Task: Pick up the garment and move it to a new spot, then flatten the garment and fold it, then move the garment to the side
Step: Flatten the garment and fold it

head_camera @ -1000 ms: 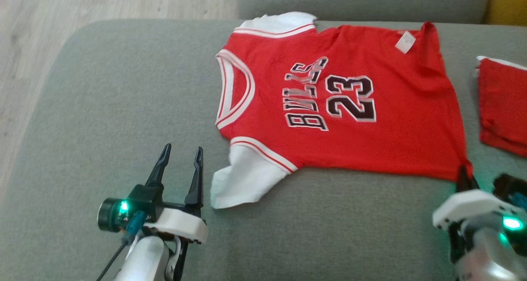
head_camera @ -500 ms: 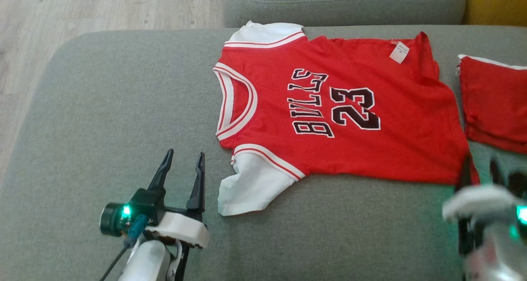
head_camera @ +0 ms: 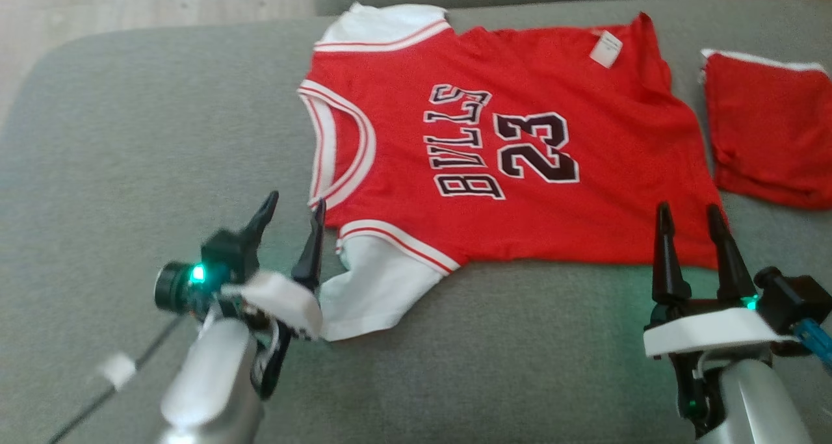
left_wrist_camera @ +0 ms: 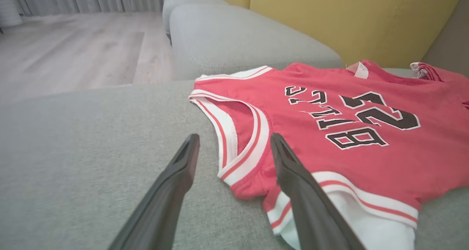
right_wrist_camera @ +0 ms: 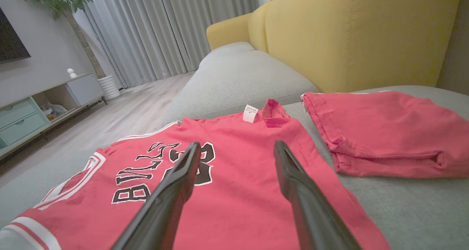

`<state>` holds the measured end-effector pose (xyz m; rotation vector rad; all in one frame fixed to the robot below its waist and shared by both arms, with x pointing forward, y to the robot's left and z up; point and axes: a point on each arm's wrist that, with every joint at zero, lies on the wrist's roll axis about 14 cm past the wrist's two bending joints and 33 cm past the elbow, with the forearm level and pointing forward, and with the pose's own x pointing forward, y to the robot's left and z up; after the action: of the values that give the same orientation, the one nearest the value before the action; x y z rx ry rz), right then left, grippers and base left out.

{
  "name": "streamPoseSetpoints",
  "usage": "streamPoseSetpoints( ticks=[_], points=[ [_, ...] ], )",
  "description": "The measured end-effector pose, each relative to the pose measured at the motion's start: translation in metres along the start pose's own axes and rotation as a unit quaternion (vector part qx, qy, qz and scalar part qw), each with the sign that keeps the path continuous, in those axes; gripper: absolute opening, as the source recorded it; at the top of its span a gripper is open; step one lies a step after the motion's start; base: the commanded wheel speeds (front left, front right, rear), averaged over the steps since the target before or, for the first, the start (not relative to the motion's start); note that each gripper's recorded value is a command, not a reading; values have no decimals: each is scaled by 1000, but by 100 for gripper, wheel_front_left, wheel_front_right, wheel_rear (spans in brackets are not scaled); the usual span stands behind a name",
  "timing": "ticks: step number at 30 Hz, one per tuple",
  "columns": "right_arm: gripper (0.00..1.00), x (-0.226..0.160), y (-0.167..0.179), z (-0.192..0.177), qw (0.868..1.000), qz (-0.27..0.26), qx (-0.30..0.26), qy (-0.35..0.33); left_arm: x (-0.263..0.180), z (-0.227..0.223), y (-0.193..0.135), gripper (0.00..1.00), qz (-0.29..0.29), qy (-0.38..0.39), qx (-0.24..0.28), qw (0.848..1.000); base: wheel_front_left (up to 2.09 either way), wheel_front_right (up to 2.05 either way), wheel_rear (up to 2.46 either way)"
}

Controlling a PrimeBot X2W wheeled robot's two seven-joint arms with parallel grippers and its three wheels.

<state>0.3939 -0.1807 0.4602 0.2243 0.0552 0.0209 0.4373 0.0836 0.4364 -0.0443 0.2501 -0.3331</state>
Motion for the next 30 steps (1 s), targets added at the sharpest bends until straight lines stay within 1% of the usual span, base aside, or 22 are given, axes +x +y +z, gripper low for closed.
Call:
streamPoseSetpoints(
  ticks=[2,4,9,13,17,18,19,20,25,30],
  points=[
    [100,0,-1,1,1000,-2,-1,-2,6,-3,-2,100,-7,14,-9,1000,0,0,0],
    [100,-1,-7,1,1000,-9,-2,-1,16,-19,-6,100,-20,62,-18,998,0,0,0],
    [100,-5,-23,0,999,-34,-1,0,26,-60,-7,100,-28,157,-7,987,0,0,0],
    [100,-9,-33,-4,999,-49,-2,7,39,-65,-3,100,-24,168,8,985,0,0,0],
    [100,-12,-38,-6,998,-58,-1,10,48,-64,-7,100,-35,165,11,986,0,0,0],
    [100,-13,-39,-6,998,-59,-1,11,49,-65,-9,46,-40,165,11,985,0,0,0],
    [100,-13,-39,-6,998,-60,-2,11,49,-65,-11,46,-44,164,8,986,0,0,0],
    [100,-13,-40,-6,998,-60,-2,11,49,-65,-12,0,-45,161,5,986,0,0,0],
    [100,-14,-38,-4,998,-58,-1,7,51,-55,-9,0,-46,139,8,989,0,0,0],
    [100,-12,-34,-5,999,-52,0,10,59,-32,13,0,-27,109,18,994,0,0,0]
  ],
)
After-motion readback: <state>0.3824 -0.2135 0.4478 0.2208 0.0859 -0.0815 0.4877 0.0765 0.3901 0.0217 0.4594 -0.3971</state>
